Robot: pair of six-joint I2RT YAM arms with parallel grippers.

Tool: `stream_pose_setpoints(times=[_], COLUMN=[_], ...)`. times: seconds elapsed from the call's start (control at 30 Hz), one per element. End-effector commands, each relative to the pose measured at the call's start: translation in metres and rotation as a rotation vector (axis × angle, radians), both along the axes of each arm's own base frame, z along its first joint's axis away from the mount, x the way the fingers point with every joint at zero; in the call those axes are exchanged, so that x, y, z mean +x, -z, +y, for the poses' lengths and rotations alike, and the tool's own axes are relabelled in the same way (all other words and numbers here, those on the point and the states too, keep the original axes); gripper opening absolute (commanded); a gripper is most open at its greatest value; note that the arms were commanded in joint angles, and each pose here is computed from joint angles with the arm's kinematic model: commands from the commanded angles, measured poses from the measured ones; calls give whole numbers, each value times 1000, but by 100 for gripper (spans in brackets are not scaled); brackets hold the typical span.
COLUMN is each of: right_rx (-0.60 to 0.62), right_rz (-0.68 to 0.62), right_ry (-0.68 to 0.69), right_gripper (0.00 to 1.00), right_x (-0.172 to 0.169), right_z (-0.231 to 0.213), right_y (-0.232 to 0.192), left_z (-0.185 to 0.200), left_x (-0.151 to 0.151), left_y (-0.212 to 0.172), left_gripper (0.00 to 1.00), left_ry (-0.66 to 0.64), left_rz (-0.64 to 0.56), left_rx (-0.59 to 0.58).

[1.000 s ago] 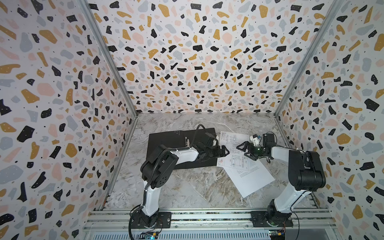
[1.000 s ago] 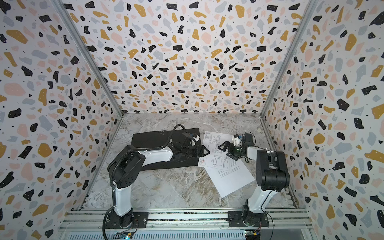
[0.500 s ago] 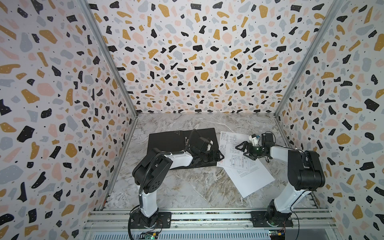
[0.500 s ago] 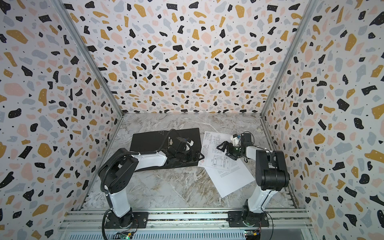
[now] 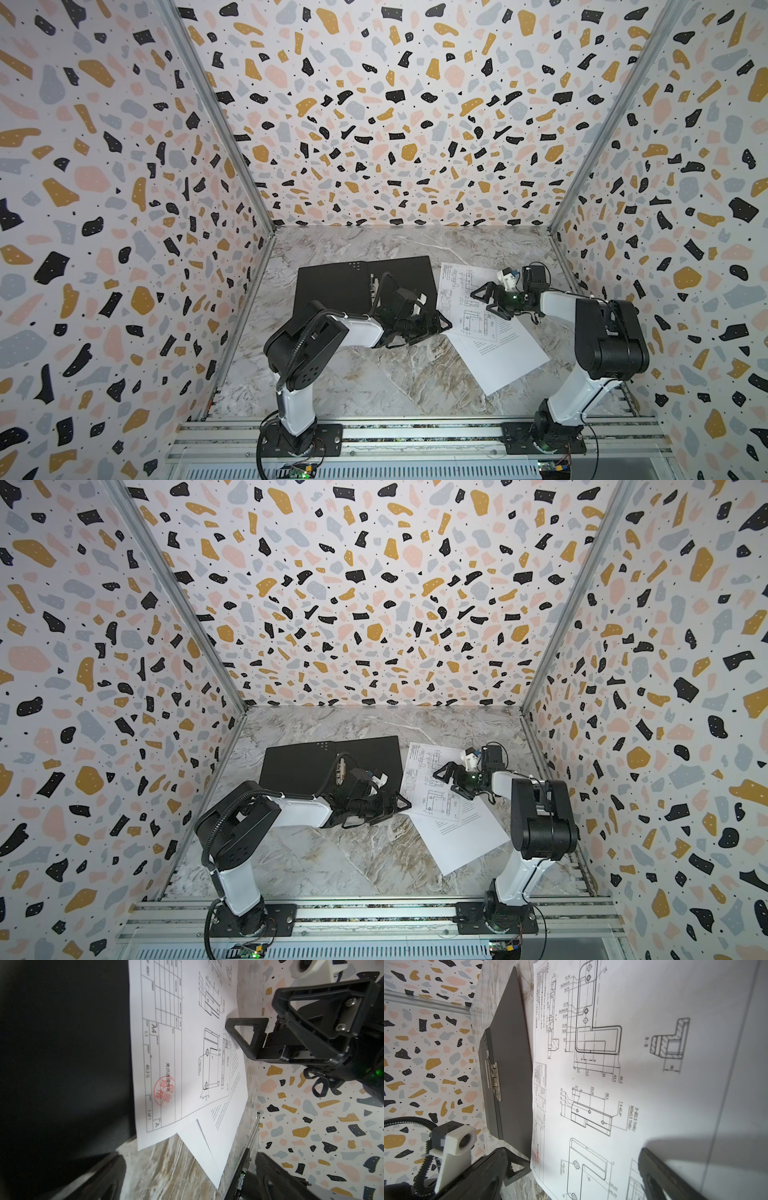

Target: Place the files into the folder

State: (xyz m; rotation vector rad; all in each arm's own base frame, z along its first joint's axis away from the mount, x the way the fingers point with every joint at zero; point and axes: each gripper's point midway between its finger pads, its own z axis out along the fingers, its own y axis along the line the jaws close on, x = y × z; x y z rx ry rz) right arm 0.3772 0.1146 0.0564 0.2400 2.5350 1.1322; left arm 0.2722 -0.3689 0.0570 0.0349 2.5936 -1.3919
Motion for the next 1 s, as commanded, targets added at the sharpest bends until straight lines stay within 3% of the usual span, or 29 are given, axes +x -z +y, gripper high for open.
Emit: stream_pose_setpoints(times=[0.0,0.47,0.97], right_rx=[-48,-58,-63], right_rz=[63,71,79], right_ry=[7,10,5], right_gripper=[99,99,99], right_x=[-6,-9,-12], right_z=[-4,-5,-8], right_y=[17,18,22], left_z=[-5,-9,-14], left_x=[-2,0,8], left_y=[-14,-6,-21], left_gripper=[99,97,92], left_ry=[-10,-48,-76], left_rz=[-6,6,-19], left_rx=[-78,-165,-230])
